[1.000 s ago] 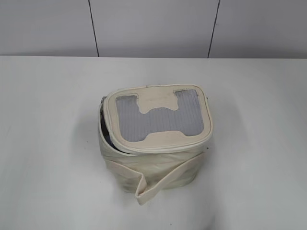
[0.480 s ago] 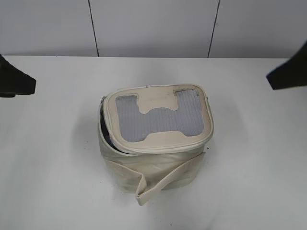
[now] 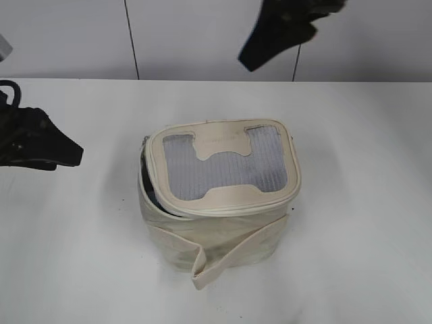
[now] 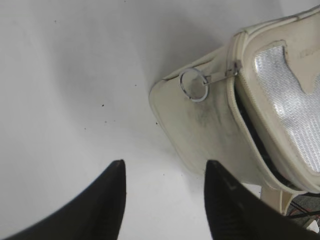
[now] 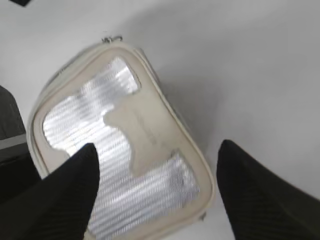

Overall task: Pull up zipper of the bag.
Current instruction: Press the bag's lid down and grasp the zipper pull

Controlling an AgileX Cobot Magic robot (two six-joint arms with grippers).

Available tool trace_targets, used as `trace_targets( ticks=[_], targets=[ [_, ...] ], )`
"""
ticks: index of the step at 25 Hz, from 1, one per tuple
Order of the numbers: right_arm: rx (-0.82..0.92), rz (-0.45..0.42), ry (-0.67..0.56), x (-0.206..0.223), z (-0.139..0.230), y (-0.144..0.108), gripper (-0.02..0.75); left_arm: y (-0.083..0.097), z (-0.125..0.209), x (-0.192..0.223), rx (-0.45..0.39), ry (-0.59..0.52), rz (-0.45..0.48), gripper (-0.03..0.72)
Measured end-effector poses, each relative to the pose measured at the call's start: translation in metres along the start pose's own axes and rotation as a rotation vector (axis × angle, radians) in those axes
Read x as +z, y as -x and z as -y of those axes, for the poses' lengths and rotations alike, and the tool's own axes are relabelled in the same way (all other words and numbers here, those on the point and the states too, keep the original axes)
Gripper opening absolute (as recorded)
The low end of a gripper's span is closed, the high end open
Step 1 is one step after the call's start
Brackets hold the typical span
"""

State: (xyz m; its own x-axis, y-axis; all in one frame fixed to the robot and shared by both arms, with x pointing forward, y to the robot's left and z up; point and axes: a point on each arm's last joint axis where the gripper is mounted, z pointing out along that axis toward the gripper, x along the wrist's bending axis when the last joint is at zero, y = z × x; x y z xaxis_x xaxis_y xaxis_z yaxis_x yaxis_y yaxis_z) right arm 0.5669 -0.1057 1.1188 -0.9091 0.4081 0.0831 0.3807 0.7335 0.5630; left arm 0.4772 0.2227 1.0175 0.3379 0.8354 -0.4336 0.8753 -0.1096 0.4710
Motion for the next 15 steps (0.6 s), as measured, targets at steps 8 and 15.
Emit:
trace_targets(
  ticks=[8, 15],
  targets=[
    [-0.132, -0.072, -0.003, 0.074, -0.058, -0.014, 0.519, -0.003, 0.0, 0.007, -0.025, -0.018, 0.009, 0.392],
    [-0.17, -0.102, -0.071, 0.107, -0.06, -0.027, 0.5, -0.003, -0.001, 0.007, -0.026, -0.016, 0.012, 0.392]
  ],
)
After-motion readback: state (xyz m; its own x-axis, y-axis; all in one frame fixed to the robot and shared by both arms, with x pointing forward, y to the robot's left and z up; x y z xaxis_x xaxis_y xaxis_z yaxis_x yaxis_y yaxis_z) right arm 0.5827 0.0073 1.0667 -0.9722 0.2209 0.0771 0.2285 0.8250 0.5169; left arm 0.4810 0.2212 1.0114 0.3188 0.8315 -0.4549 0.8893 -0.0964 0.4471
